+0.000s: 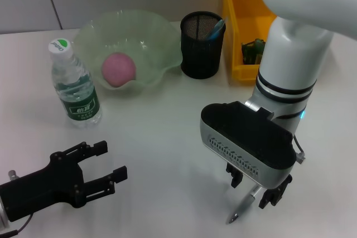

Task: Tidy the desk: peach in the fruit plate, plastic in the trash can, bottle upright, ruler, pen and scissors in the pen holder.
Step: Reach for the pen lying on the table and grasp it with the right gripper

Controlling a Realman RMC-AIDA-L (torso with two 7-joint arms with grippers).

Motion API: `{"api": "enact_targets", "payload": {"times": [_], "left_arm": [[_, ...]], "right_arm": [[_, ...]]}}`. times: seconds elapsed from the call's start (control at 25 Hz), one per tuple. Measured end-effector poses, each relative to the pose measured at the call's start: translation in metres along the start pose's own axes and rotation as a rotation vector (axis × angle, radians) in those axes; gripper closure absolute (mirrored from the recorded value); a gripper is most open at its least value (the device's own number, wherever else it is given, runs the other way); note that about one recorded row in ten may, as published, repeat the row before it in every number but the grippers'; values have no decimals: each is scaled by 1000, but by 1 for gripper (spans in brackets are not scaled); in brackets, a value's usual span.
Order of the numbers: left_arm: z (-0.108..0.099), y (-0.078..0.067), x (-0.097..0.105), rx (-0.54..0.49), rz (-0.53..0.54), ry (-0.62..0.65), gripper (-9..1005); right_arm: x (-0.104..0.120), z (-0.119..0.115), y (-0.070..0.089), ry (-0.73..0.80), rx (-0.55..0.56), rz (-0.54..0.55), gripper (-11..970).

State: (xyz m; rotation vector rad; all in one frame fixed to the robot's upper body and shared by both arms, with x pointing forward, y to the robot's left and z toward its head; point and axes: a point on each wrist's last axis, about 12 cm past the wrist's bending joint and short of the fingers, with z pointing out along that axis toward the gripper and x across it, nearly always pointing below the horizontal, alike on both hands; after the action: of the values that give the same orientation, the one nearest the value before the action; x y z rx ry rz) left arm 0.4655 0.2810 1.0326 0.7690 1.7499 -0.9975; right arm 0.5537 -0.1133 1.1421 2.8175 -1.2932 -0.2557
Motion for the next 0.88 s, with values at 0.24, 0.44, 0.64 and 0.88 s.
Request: {"api": "enact_targets", "payload": {"times": [0.24, 0.44, 0.64, 0.88], "left_arm": [[0, 0, 0, -1, 0, 1, 195], [-1, 1, 0, -5, -9, 4, 195], [-2, 1, 0, -6, -11, 5, 195], [-2, 1, 0, -7, -11, 4, 195]], "right_arm": [[1, 4, 0, 7, 5, 2, 334], [3, 6, 1, 7, 0, 8, 407], [6, 7, 1, 25, 1, 17, 421], [7, 10, 0, 34, 7, 15, 461]]}}
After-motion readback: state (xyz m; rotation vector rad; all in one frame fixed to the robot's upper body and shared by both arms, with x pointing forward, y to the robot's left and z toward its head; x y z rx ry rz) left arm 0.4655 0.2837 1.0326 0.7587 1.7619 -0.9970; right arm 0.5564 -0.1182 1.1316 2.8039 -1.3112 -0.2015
